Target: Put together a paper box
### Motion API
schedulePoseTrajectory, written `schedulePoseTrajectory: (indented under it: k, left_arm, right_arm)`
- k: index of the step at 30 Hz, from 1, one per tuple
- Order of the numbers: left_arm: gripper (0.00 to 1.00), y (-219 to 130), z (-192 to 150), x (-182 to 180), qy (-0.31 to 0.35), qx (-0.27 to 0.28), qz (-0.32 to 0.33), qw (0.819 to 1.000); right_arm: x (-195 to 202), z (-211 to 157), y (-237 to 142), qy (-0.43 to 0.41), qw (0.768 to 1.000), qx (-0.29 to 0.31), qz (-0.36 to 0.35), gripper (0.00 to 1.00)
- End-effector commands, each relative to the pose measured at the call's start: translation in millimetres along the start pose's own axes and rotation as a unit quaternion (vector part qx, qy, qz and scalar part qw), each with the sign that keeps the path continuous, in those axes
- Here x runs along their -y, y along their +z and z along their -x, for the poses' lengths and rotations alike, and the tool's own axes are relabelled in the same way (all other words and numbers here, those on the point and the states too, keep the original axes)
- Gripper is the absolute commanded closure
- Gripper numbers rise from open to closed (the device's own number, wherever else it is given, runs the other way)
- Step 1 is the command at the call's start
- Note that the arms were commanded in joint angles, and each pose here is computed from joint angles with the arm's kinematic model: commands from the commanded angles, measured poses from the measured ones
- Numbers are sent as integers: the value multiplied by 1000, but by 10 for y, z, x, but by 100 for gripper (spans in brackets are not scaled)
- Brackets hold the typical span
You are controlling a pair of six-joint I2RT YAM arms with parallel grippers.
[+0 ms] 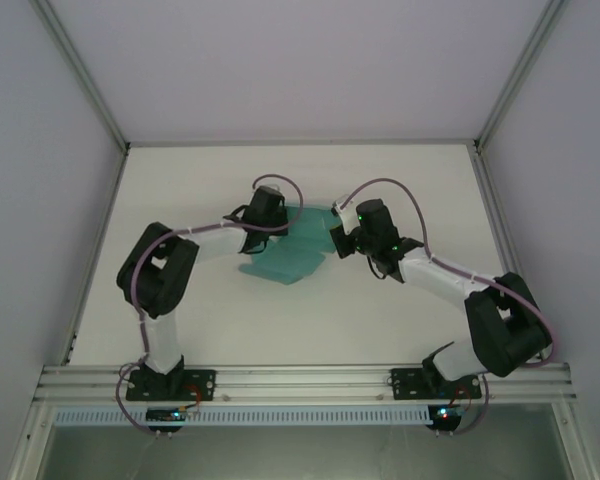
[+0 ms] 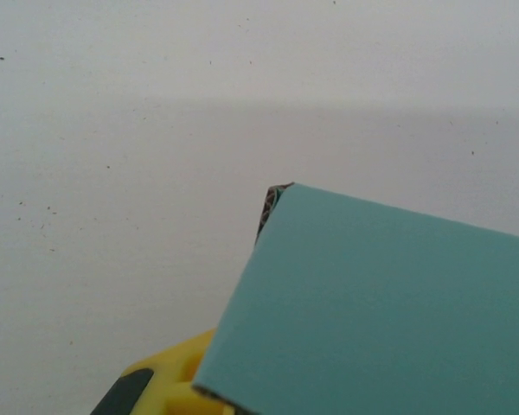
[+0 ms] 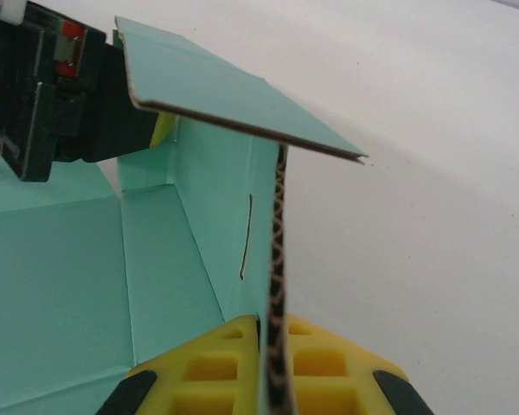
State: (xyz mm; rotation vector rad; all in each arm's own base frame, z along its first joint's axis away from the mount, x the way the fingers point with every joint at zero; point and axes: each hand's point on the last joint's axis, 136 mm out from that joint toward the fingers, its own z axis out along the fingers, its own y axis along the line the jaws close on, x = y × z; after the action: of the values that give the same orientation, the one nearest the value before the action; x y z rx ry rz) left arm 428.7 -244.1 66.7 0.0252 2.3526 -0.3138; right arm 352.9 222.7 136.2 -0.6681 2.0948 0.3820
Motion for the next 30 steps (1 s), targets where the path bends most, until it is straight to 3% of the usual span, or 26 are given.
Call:
schedulePoseTrajectory:
  k: [1,3,5,8,15,19,23,30]
  left_arm:
    - [100,-84,-19,-695,8,11,111,994]
    - [100,-171,69,-548,1,29,78,997]
    - [100,-288,180,-473,-4,48,70,996]
    - [100,-461,306,-480,-11,74,87,993]
    - [100,-645,368,-573,-19,82,122,989]
    - [100,-681,368,-555,-15,86,128,988]
    - [100,-700,353,-529,-19,86,122,989]
    - [100,-706,321,-535,-24,83,120,989]
  right_arm:
    - [171,-186,-11,18,999,-35,-36,94]
    - [153,-142,-12,29,999,-31,-29,69]
    - [141,-47,-55,37,999,-19,-23,32]
    - [195,114,-188,57,998,11,-39,1]
    - [580,586,-603,125,982,82,-117,1]
    - [647,879,-668,154,977,96,-114,1]
    - [592,1042,-536,154,981,89,-83,1]
    - [552,946,-48,146,987,32,-62,1]
